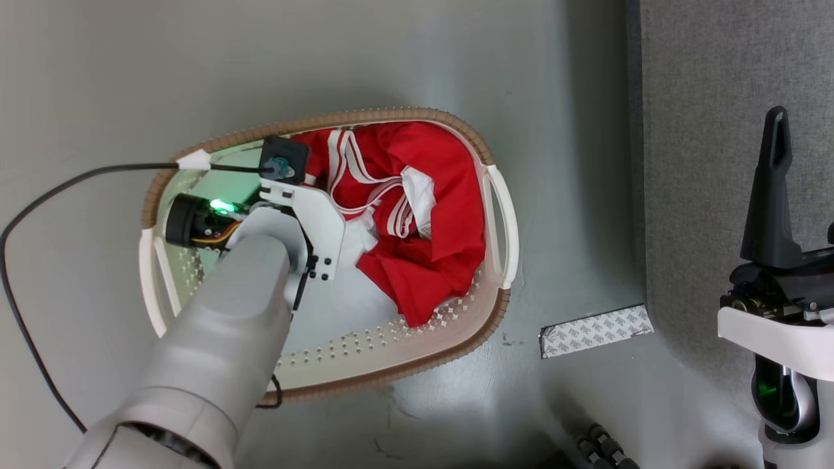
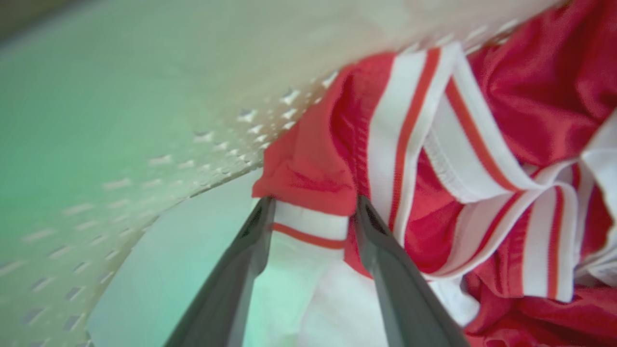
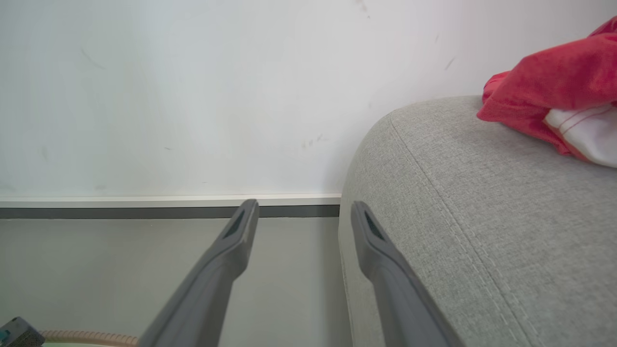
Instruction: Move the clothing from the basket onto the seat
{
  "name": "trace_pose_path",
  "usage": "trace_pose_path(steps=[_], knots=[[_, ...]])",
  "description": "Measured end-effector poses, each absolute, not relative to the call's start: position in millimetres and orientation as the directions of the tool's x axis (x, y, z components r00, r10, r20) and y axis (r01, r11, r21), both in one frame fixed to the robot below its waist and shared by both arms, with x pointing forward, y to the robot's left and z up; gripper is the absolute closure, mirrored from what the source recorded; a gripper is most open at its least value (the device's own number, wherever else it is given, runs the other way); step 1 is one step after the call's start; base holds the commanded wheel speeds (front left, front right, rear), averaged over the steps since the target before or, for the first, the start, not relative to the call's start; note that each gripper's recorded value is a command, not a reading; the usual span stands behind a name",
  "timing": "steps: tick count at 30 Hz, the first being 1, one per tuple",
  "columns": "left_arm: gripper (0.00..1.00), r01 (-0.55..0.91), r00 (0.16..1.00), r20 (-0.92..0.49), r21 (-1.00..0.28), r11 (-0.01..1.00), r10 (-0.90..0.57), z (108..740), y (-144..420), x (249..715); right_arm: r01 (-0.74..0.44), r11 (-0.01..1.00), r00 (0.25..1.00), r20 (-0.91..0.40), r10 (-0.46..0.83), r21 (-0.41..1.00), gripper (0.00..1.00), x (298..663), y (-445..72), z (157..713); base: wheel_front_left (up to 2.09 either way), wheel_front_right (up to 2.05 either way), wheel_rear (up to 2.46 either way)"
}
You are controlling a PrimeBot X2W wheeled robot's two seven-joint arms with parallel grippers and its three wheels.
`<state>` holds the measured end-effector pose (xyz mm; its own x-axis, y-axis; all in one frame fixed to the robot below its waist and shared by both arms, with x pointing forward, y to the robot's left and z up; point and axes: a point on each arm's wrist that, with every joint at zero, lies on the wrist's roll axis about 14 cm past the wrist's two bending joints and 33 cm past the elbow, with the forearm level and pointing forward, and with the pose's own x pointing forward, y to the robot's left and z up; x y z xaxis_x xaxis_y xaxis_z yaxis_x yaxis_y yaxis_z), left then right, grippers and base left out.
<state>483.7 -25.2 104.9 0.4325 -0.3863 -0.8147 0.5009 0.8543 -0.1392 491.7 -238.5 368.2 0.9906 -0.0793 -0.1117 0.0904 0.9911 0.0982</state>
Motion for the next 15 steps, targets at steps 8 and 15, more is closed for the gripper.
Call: trace_pose_path(steps=[8, 15], knots=[[1.0, 0.519, 0.424, -0.803, -0.163, 0.839, -0.418, 112.7, -27.1, 482.3, 0.096, 0.99, 0.991, -0.107, -0.084, 0.103, 0.0, 491.4, -239.6, 370.7, 0.0, 0.0, 0.0], [1.0, 0.523, 0.411, -0.759, -0.257, 0.812, -0.505, 137.6, -40.7, 477.6, 0.093, 0.99, 0.994, -0.07, -0.085, 0.11, 0.0, 494.0, -239.2, 385.9, 0.0, 0.0, 0.0]])
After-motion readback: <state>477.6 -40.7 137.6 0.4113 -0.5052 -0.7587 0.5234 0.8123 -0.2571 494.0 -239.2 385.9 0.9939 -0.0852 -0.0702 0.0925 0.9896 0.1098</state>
